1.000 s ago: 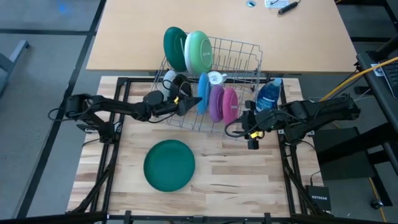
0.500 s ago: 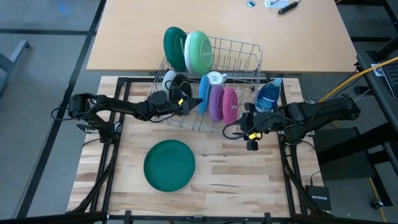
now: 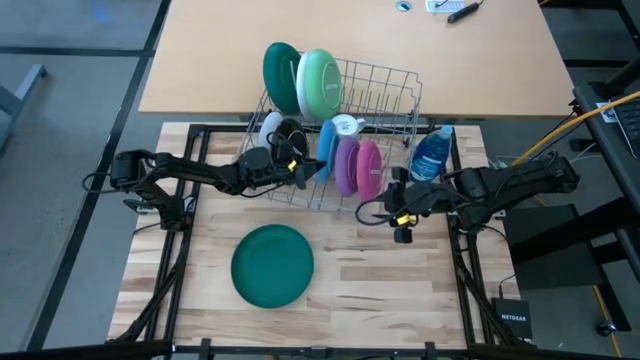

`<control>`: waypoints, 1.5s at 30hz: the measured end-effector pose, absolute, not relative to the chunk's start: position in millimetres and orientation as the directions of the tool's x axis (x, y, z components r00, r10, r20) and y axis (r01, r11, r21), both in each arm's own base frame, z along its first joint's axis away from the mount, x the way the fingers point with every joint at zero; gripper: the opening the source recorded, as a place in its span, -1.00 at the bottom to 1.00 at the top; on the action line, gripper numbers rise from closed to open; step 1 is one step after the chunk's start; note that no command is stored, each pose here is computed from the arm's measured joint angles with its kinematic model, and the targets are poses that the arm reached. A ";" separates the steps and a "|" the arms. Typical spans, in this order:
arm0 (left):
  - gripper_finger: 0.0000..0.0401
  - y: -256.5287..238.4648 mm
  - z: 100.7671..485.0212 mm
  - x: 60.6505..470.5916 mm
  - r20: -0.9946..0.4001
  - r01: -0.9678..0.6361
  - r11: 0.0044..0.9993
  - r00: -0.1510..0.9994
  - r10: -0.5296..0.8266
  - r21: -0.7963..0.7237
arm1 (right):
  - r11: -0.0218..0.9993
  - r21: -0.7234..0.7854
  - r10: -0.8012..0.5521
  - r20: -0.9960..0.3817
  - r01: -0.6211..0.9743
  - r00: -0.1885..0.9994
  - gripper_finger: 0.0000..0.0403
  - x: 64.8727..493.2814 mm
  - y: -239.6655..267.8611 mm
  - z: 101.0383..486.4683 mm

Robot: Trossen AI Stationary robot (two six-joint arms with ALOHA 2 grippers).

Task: Sort dishes
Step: Put the light blue plate in the dish rack

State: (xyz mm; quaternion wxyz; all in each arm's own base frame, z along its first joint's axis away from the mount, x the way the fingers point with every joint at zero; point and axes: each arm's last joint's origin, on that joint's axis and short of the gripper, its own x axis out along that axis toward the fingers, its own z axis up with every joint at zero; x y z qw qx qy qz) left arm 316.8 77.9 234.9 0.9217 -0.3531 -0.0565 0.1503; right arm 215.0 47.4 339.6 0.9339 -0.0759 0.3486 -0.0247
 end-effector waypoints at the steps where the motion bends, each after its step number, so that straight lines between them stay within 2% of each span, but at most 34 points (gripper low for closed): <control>1: -0.69 77.9 235.0 316.8 -0.002 -0.237 0.705 0.948 0.318 -0.668 | 0.986 -0.166 -0.110 -0.619 0.008 0.778 -0.08 217.3 47.6 342.1; 5: -0.71 78.0 235.0 316.8 0.000 -0.237 0.705 0.948 0.318 -0.668 | 0.966 -0.242 -0.197 -0.466 0.090 0.862 -0.08 229.2 47.4 354.6; 10: -0.73 77.9 234.9 316.7 -0.001 -0.239 0.712 0.948 0.318 -0.660 | 0.916 -0.358 -0.306 -0.328 0.183 0.894 -0.08 245.8 41.6 362.9; 18: -0.53 77.8 234.0 316.8 -0.007 -0.251 0.736 0.948 0.317 -0.628 | 0.860 -0.273 -0.483 -0.168 0.430 0.859 -0.08 278.0 -11.1 367.3; 24: -0.46 76.1 233.8 317.2 -0.010 -0.256 0.758 0.950 0.313 -0.600 | 0.893 -0.148 -0.440 -0.080 0.426 0.894 -0.08 306.2 -60.1 357.1; 28: -0.47 76.0 232.6 317.2 -0.024 -0.266 0.762 0.950 0.312 -0.591 | 0.901 -0.066 -0.434 -0.092 0.430 0.896 -0.08 322.6 -88.8 337.9; 34: -0.46 75.9 230.0 317.2 -0.052 -0.284 0.767 0.949 0.312 -0.575 | 0.881 -0.034 -0.468 -0.216 0.472 0.857 -0.08 338.7 -112.2 301.7; 40: -0.46 76.3 226.6 316.8 -0.078 -0.302 0.771 0.946 0.315 -0.561 | 0.881 -0.042 -0.465 -0.256 0.471 0.847 -0.08 344.4 -113.2 290.8; 45: -0.46 75.9 225.9 316.9 -0.085 -0.294 0.733 0.947 0.308 -0.614 | 0.881 -0.046 -0.464 -0.274 0.470 0.842 -0.08 343.8 -113.2 289.2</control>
